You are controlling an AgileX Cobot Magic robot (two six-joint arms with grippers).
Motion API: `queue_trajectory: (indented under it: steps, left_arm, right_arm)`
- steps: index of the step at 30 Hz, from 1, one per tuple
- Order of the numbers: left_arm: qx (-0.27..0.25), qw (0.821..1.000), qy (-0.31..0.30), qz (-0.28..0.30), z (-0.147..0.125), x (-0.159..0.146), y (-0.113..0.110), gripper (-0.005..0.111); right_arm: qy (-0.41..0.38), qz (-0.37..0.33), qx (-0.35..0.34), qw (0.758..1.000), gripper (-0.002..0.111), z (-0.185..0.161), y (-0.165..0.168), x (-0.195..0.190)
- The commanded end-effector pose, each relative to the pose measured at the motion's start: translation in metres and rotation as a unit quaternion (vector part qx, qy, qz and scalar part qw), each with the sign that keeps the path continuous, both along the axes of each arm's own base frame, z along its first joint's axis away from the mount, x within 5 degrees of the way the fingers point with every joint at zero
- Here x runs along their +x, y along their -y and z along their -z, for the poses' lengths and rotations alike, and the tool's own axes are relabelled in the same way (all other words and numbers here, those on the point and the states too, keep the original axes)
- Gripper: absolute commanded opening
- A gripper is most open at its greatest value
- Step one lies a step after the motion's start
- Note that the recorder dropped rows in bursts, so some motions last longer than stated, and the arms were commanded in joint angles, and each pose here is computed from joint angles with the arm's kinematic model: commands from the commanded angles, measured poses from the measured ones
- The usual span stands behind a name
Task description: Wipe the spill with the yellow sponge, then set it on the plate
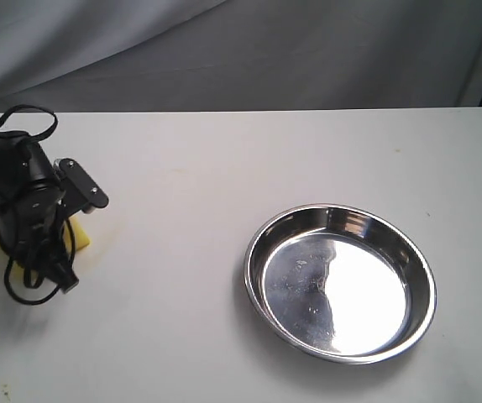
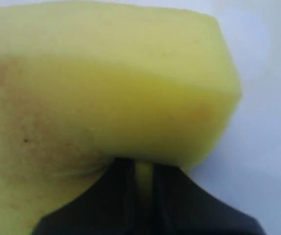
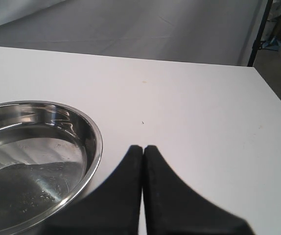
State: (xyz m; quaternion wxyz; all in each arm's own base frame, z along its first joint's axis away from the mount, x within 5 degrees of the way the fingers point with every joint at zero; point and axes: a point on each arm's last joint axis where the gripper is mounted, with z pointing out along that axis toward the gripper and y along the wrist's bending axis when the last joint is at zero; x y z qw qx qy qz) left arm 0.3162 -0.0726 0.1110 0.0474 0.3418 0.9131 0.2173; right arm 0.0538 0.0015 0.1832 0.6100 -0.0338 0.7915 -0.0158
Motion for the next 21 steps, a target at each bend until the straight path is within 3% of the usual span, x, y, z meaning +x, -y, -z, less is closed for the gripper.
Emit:
queue_trajectory:
  steps: [1, 5, 12, 21]
  left_arm:
    - [0.034, 0.997, -0.058, -0.030, -0.008, -0.026, -0.014, 0.000]
    - [-0.021, 0.996, -0.073, -0.041, -0.021, -0.035, -0.008, 0.000]
    - [-0.128, 0.981, -0.145, -0.005, -0.024, -0.049, 0.011, 0.000]
    - [-0.173, 0.982, -0.055, 0.046, -0.005, -0.027, 0.024, 0.000]
  right_arm:
    - [0.002, -0.001, 0.000, 1.000, 0.000, 0.001, 0.000, 0.000]
    - [0.002, -0.001, 0.000, 1.000, 0.000, 0.001, 0.000, 0.000]
    - [0.002, -0.001, 0.000, 1.000, 0.000, 0.001, 0.000, 0.000]
    - [0.002, -0.001, 0.000, 1.000, 0.000, 0.001, 0.000, 0.000]
